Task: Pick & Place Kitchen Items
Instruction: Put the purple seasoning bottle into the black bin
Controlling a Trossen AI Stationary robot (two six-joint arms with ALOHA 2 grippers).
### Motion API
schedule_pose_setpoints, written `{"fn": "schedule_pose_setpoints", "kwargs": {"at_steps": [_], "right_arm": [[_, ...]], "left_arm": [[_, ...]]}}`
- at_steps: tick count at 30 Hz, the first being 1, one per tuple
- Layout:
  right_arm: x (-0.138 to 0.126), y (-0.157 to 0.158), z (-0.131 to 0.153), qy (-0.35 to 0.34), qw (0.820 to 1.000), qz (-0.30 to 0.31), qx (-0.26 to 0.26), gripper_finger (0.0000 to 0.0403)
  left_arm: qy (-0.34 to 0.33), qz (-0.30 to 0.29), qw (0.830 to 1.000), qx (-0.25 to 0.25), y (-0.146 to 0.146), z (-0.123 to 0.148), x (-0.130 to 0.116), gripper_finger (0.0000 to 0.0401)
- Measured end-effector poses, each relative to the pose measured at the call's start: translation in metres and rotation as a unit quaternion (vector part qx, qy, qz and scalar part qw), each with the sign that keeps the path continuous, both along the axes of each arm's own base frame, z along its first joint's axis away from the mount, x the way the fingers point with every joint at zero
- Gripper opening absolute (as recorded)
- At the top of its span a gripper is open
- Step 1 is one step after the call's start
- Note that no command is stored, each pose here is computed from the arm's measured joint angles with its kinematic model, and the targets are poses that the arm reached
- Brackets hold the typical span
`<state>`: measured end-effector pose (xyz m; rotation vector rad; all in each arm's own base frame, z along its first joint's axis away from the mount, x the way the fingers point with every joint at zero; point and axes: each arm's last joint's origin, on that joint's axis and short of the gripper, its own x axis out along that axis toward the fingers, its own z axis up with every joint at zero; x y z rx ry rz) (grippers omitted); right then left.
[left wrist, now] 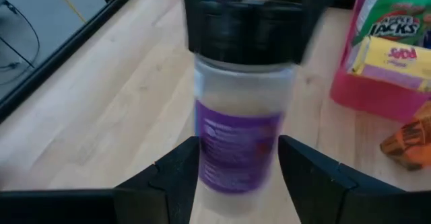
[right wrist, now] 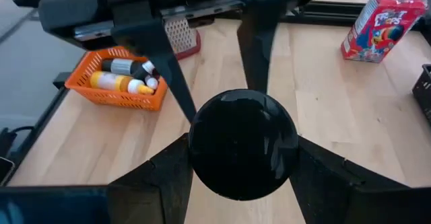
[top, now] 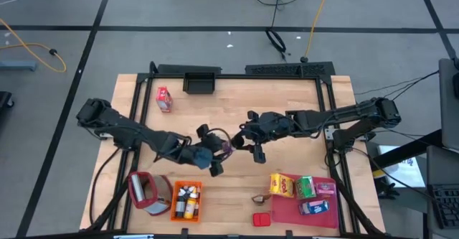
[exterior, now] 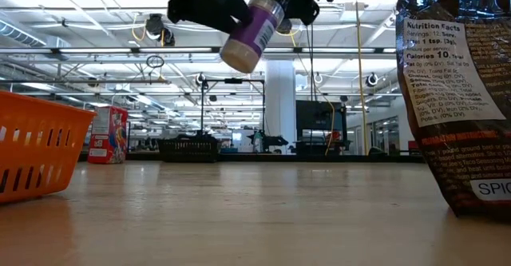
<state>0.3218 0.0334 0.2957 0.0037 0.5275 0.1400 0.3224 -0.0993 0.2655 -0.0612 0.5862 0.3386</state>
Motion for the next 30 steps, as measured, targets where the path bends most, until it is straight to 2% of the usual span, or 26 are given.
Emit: {"fn": "schedule_pose_setpoints", "kwargs": {"at_steps": [6, 11, 14, 19, 26, 30], "right_arm": [[0.001, 0.0, 0.002, -0.012, 1.0, 0.003, -0.006, 0.02], [0.002, 0.0, 0.003, -0.02, 1.0, 0.006, -0.012, 0.0201], [0.001, -0.001, 0.004, -0.021, 1.0, 0.005, -0.012, 0.0201], [0.002, -0.005, 0.004, -0.021, 1.0, 0.003, -0.016, 0.0201], [0.001, -0.006, 0.003, -0.016, 0.999, -0.011, -0.037, 0.0223], [-0.001, -0.008, 0.001, 0.002, 0.998, -0.033, -0.055, 0.0239]], "left_arm": [[-0.004, 0.0, 1.0, 0.004, 0.014, -0.002, 0.009, 0.0236], [-0.019, -0.005, 1.0, 0.004, 0.021, 0.0, 0.016, 0.0241], [-0.022, -0.003, 1.0, 0.002, 0.023, 0.0, 0.017, 0.0216], [-0.023, 0.002, 1.0, 0.003, 0.025, 0.0, 0.017, 0.0131], [-0.024, 0.016, 0.999, 0.014, 0.026, 0.0, 0.017, 0.0129], [-0.014, 0.052, 0.998, 0.03, 0.031, -0.002, 0.015, 0.0132]]}}
